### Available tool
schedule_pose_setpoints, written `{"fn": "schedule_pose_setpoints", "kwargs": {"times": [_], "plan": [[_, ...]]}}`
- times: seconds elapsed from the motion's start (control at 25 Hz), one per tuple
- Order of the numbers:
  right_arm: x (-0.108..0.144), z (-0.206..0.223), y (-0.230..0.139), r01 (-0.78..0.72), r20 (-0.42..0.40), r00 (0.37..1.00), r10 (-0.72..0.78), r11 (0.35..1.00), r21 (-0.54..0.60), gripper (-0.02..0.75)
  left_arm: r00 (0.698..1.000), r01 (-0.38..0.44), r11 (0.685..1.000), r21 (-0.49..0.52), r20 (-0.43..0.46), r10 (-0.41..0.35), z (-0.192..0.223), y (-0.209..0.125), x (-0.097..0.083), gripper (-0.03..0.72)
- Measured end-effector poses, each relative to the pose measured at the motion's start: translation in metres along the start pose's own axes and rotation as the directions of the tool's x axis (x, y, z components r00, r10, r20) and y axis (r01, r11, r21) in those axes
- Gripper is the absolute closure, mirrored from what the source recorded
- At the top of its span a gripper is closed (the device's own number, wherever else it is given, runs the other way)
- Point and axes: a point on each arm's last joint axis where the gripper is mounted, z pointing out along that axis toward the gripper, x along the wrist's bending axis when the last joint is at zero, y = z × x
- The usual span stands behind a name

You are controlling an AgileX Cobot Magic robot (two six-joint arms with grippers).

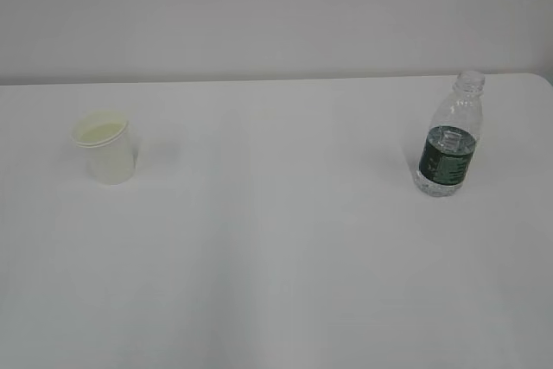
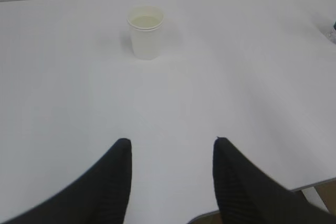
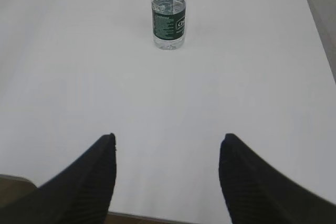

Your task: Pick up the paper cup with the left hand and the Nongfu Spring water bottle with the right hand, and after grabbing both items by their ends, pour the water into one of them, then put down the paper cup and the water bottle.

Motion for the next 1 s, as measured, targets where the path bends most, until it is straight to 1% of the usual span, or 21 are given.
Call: {"fn": "schedule_pose_setpoints", "kwargs": {"times": [0.6, 0.68, 0.84, 1.0], "plan": [[0.0000, 0.0000, 0.0000, 0.001, 0.000, 1.000, -0.001, 1.000, 0.000, 0.275, 1.000, 0.000, 1.000, 0.008, -0.001, 0.000, 0.0009, -0.0011, 0.0001, 0.329], [0.0000, 0.0000, 0.0000, 0.001, 0.000, 1.000, -0.001, 1.000, 0.000, 0.275, 1.000, 0.001, 1.000, 0.025, -0.002, -0.001, 0.0031, -0.0036, 0.0004, 0.312], [0.0000, 0.0000, 0.0000, 0.001, 0.000, 1.000, -0.001, 1.000, 0.000, 0.275, 1.000, 0.001, 0.999, 0.037, -0.003, -0.001, 0.0047, -0.0055, 0.0007, 0.247], [0.0000, 0.0000, 0.0000, 0.001, 0.000, 1.000, -0.001, 1.000, 0.000, 0.275, 1.000, 0.001, 0.999, 0.037, -0.003, -0.001, 0.0047, -0.0055, 0.0007, 0.230]]}}
